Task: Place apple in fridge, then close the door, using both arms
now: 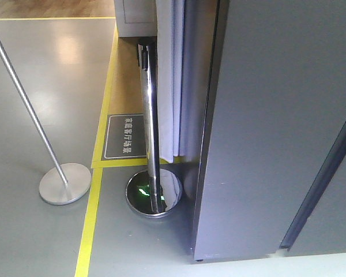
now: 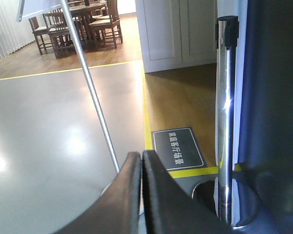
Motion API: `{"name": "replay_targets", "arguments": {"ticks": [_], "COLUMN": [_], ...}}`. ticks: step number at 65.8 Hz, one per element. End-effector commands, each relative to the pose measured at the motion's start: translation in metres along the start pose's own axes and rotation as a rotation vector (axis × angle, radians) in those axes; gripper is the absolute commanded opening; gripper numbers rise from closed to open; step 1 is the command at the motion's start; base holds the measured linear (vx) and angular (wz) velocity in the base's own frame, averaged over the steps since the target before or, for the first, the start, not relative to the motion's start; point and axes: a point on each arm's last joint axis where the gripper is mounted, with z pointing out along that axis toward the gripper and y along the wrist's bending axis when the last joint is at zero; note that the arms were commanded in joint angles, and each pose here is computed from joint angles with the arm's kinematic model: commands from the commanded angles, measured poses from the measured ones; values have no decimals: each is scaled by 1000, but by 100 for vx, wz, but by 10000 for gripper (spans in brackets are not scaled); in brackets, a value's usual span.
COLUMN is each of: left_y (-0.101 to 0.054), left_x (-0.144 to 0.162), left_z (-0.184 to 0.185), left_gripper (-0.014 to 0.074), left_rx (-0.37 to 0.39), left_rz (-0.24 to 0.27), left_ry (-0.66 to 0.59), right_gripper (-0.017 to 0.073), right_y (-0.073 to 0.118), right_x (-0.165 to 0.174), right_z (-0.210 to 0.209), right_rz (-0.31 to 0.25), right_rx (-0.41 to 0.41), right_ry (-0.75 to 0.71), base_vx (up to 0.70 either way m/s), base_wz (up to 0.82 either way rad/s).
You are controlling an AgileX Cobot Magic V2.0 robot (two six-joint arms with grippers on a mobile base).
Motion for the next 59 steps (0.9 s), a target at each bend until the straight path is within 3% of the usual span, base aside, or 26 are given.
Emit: {"name": "replay_targets", "arguments": {"ticks": [1,59], "left_y": [-2,-2], "left_x": [-3,-3], "left_z": [0,0], "left_gripper": [-8,-8], "left_rx": [21,21], "left_rz": [-9,-9], "left_ry": [-75,-75], "right_gripper": [-3,-3], "right_y": [0,0], "right_x": [-4,-4], "right_z": [0,0], "right_rz": [-8,-14], "right_rx": [10,16], "right_ry": [-76,-76], "base_vx": [0,0], "base_wz": [0,0]}}
